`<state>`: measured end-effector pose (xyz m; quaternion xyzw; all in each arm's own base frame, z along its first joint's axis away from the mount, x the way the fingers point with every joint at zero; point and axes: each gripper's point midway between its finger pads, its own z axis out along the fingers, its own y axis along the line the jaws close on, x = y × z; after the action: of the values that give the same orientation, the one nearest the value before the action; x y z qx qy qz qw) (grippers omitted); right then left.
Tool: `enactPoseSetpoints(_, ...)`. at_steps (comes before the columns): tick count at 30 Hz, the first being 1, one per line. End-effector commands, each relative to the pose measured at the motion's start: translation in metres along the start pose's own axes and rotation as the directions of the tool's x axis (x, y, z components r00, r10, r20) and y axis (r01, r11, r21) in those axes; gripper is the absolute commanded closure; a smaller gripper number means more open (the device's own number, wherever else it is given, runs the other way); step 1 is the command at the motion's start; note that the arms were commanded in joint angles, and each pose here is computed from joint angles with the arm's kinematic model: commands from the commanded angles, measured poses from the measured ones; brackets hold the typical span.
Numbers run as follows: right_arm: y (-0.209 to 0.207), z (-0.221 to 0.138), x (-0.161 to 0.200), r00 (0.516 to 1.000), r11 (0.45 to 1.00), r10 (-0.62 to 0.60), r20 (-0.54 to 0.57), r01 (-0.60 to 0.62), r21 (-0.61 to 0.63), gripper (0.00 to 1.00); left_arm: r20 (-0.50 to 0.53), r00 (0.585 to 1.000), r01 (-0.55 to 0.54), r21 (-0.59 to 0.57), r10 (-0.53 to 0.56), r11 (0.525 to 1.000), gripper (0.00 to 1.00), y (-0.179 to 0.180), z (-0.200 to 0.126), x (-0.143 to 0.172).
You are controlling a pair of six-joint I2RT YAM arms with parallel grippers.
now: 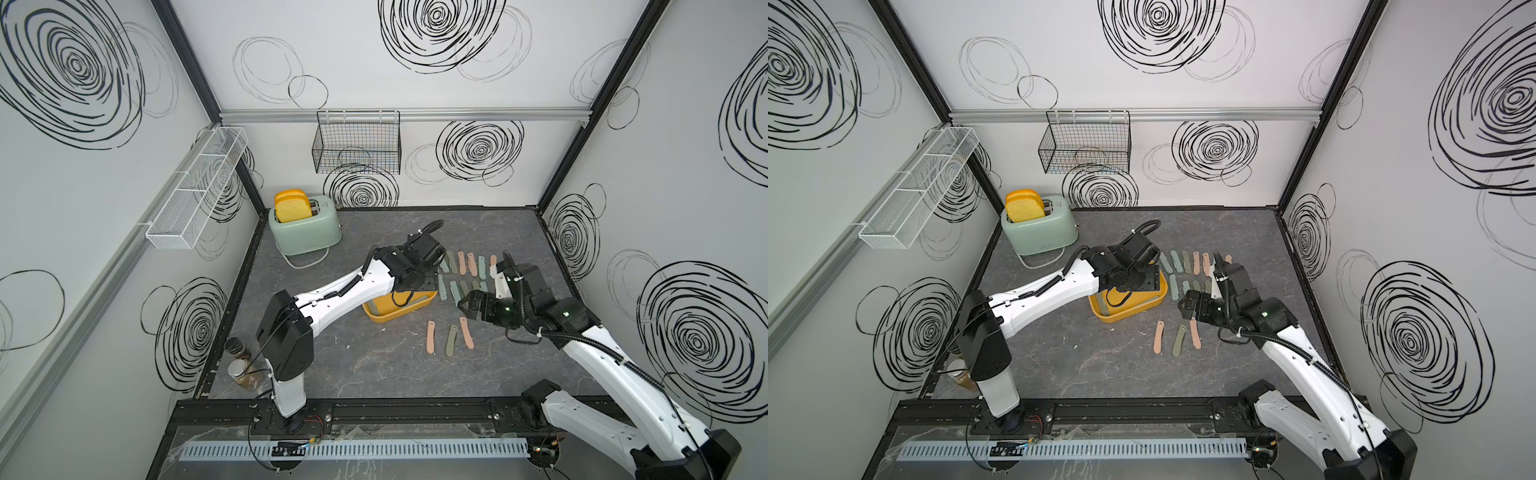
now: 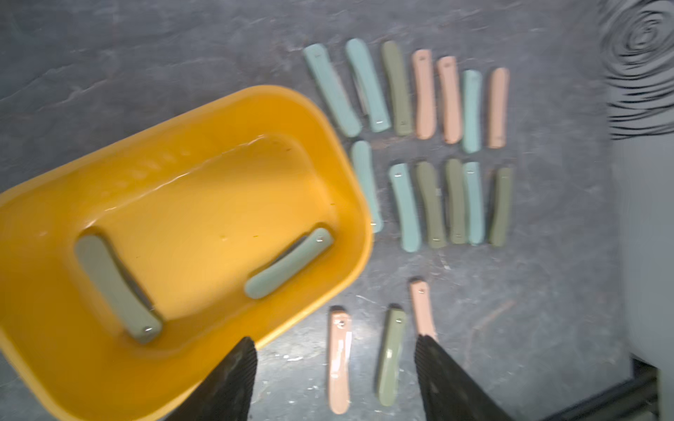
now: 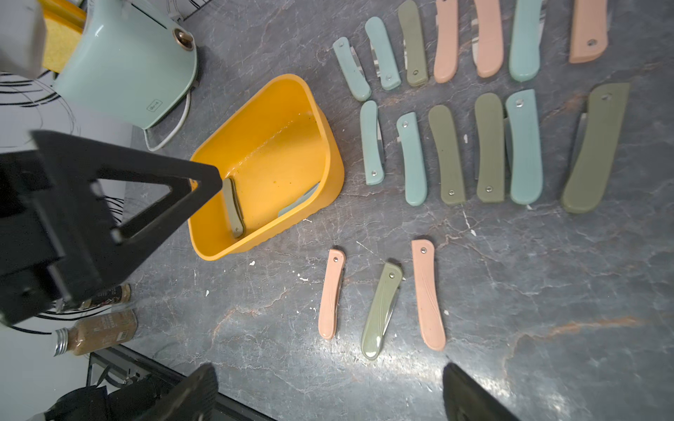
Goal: Take the fruit knife out of the storage box
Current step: Pick up the fruit knife from the storage box.
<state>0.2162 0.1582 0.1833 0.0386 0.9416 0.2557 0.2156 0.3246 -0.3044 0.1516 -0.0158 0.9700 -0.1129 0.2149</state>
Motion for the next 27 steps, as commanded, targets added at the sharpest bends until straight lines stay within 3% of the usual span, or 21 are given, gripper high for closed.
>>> enactPoseSetpoints(1,0.021,0.01,-0.018,0.998,0.997,-0.057,0.023,0.058,-0.057,0.01,0.02,1.0,0.024,-0.144,-0.022,0.989,0.29,0.047,0.006,0.0)
enactPoseSetpoints(9,0.037,0.039,-0.031,0.996,0.992,-0.089,-0.008,0.087,-0.09,0.01,0.023,0.997,0.078,-0.26,-0.074,0.962,0.31,0.085,0.036,-0.017)
enactPoseSetpoints(16,0.034,0.048,-0.033,0.992,0.99,-0.125,-0.03,0.123,-0.07,0.01,-0.017,0.994,0.096,-0.352,-0.109,0.931,0.35,0.101,0.064,-0.009)
enactPoseSetpoints(21,0.032,0.054,-0.032,0.99,0.988,-0.136,-0.049,0.132,-0.074,0.01,0.0,0.986,0.145,-0.5,-0.167,0.854,0.37,0.126,0.07,-0.001)
enactPoseSetpoints(27,0.027,0.06,-0.031,0.988,0.988,-0.143,-0.064,0.138,-0.069,0.01,-0.011,0.978,0.169,-0.551,-0.21,0.817,0.37,0.138,0.081,0.013)
